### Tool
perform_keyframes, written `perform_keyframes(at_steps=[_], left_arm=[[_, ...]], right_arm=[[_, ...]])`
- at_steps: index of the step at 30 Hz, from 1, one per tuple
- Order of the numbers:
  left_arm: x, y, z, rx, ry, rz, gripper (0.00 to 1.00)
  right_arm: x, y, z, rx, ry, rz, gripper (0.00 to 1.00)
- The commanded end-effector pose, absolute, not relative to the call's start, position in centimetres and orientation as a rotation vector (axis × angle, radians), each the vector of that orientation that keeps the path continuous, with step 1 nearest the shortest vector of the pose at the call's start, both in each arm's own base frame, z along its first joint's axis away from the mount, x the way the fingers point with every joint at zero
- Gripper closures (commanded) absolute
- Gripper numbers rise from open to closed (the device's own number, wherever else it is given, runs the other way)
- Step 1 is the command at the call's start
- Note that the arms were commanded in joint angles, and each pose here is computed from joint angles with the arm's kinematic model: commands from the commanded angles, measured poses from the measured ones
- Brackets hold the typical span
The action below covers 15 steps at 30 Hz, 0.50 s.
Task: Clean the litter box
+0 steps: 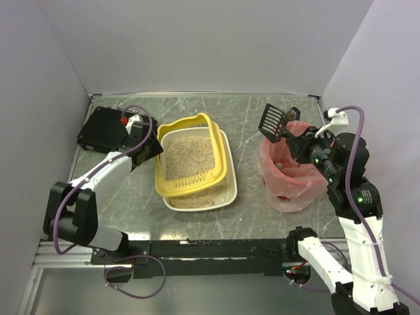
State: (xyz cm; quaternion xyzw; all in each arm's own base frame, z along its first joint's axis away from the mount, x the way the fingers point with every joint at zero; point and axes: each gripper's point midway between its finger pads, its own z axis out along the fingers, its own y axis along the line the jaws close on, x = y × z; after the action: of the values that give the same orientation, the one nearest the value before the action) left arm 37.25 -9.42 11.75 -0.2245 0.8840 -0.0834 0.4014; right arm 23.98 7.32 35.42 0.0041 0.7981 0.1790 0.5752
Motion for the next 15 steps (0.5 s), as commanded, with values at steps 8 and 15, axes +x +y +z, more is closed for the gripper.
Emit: perform_keyframes(at_steps=[8, 15], left_arm=[[38.5, -9.9, 11.8, -0.516, 2.223, -0.209, 0.73], [37.9, -10.8, 10.6, -0.454, 2.268, -0.172, 0.72]], right_arm=[[24.2, 6.4, 36.3, 0.028, 1.812, 0.364, 1.00], [24.1, 6.1, 37.0, 0.031, 1.785, 0.350, 1.00]])
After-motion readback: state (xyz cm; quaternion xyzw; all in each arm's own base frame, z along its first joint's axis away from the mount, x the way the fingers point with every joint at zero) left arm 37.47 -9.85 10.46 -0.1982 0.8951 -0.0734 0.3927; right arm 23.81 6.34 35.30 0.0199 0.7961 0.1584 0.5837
